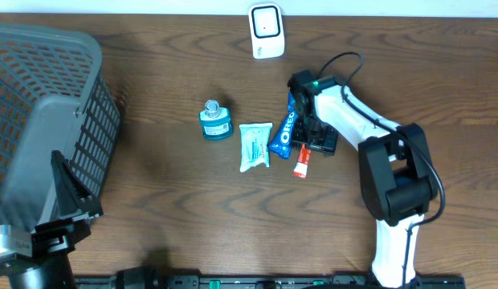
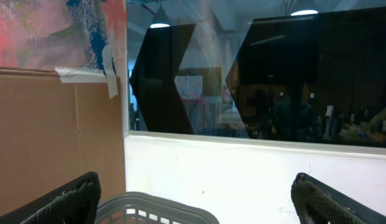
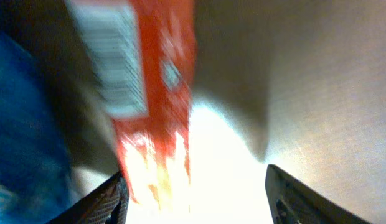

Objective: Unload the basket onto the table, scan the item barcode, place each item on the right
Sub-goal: 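Lift the red stick with the right gripper off the table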

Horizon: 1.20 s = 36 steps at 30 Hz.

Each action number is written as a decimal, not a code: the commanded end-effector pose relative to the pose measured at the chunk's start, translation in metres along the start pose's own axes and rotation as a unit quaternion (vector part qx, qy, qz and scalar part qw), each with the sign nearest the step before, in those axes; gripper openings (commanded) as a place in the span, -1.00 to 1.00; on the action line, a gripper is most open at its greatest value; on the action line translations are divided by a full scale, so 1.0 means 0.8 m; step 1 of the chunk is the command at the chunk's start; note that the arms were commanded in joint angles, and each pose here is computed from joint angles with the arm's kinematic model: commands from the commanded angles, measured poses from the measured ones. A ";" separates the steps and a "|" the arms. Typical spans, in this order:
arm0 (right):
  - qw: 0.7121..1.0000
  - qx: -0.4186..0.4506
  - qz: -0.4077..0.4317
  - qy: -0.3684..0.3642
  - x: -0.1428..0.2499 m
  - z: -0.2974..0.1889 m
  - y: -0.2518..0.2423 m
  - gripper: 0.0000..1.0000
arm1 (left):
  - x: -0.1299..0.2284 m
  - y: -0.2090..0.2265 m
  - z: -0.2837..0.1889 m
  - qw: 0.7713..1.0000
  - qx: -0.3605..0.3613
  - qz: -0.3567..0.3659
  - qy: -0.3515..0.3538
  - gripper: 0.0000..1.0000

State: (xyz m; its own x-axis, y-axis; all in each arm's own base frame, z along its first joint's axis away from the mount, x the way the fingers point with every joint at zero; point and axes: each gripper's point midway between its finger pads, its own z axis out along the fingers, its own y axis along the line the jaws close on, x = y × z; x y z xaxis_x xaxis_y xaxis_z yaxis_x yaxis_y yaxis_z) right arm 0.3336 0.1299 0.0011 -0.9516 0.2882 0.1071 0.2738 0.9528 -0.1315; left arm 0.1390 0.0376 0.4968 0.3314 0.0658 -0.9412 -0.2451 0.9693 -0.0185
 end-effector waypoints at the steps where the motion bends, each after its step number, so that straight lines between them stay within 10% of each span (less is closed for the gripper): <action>1: 0.999 0.027 -0.014 0.023 0.006 0.003 -0.001 0.25 | -0.013 -0.001 -0.007 1.000 0.003 -0.006 -0.015 0.96; 29: 0.992 0.100 -0.037 -0.064 0.012 0.034 0.007 0.03 | -0.011 -0.001 -0.007 1.000 0.003 -0.006 -0.012 0.96; 36: 0.981 0.164 -0.021 -0.102 0.005 0.038 -0.024 -0.95 | -0.011 -0.001 -0.007 1.000 0.003 -0.006 -0.012 0.96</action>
State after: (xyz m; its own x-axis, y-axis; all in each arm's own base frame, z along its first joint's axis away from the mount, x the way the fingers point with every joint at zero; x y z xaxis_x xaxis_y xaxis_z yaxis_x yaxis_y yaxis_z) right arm 0.3344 0.1288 -0.0022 -0.9779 0.1855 -0.0962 0.2077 0.9138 -0.3492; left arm 0.1389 0.0376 0.4965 0.3303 0.0657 -0.9416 -0.2451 0.9693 -0.0184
